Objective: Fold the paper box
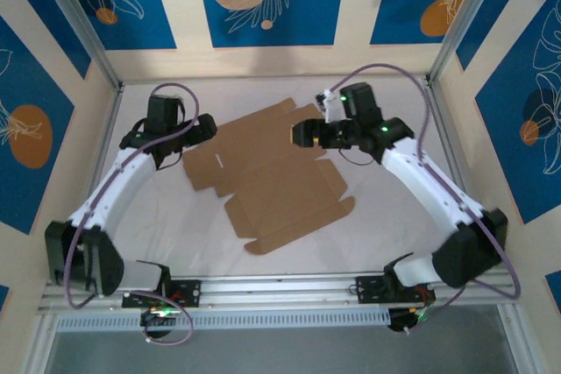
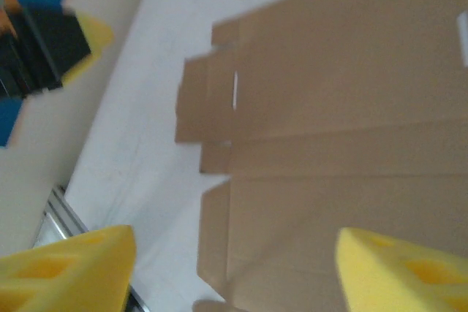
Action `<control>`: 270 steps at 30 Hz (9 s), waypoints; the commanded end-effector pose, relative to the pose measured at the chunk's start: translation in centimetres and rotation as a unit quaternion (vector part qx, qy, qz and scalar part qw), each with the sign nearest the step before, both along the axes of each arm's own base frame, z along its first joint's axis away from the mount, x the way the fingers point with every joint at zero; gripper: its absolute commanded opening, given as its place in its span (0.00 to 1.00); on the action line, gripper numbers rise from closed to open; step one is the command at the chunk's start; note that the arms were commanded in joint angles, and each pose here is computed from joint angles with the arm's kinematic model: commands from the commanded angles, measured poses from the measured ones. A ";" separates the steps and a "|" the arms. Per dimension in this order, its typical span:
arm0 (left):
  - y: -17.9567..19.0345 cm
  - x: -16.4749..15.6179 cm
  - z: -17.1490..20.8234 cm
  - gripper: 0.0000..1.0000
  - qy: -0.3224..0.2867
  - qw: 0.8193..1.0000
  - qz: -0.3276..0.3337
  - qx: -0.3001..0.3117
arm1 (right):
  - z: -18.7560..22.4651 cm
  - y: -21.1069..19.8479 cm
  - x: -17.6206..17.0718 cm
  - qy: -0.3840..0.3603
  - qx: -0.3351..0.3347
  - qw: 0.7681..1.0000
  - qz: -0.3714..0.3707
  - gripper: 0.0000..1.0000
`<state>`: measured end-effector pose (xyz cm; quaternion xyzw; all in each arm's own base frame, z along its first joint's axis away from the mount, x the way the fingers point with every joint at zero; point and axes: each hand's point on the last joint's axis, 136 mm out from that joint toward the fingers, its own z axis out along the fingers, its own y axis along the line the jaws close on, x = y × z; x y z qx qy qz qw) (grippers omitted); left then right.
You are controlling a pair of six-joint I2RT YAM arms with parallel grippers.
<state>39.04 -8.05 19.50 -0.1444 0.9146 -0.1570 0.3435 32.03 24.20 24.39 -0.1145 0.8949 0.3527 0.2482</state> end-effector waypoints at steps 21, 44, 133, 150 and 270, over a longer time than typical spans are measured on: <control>0.3 6.5 -5.6 1.00 0.093 0.993 -0.068 -0.012 | -21.8 3.7 1.3 0.250 -0.239 0.938 0.005 0.00; -0.8 9.2 -11.8 0.78 0.124 0.977 -0.103 -0.137 | -22.4 -0.8 0.4 0.319 -0.181 0.930 -0.033 0.00; -12.3 2.3 4.5 0.00 -0.476 0.798 -0.368 0.042 | -1.4 0.9 12.9 0.408 0.138 0.826 -0.363 0.70; -13.5 0.8 3.7 0.00 -0.493 0.766 -0.400 0.103 | -3.2 1.0 13.9 0.412 0.142 0.811 -0.390 0.59; -21.4 -0.5 -0.3 0.55 0.082 0.942 -0.046 -0.322 | -7.2 -2.1 10.7 0.088 0.359 0.895 -0.250 0.00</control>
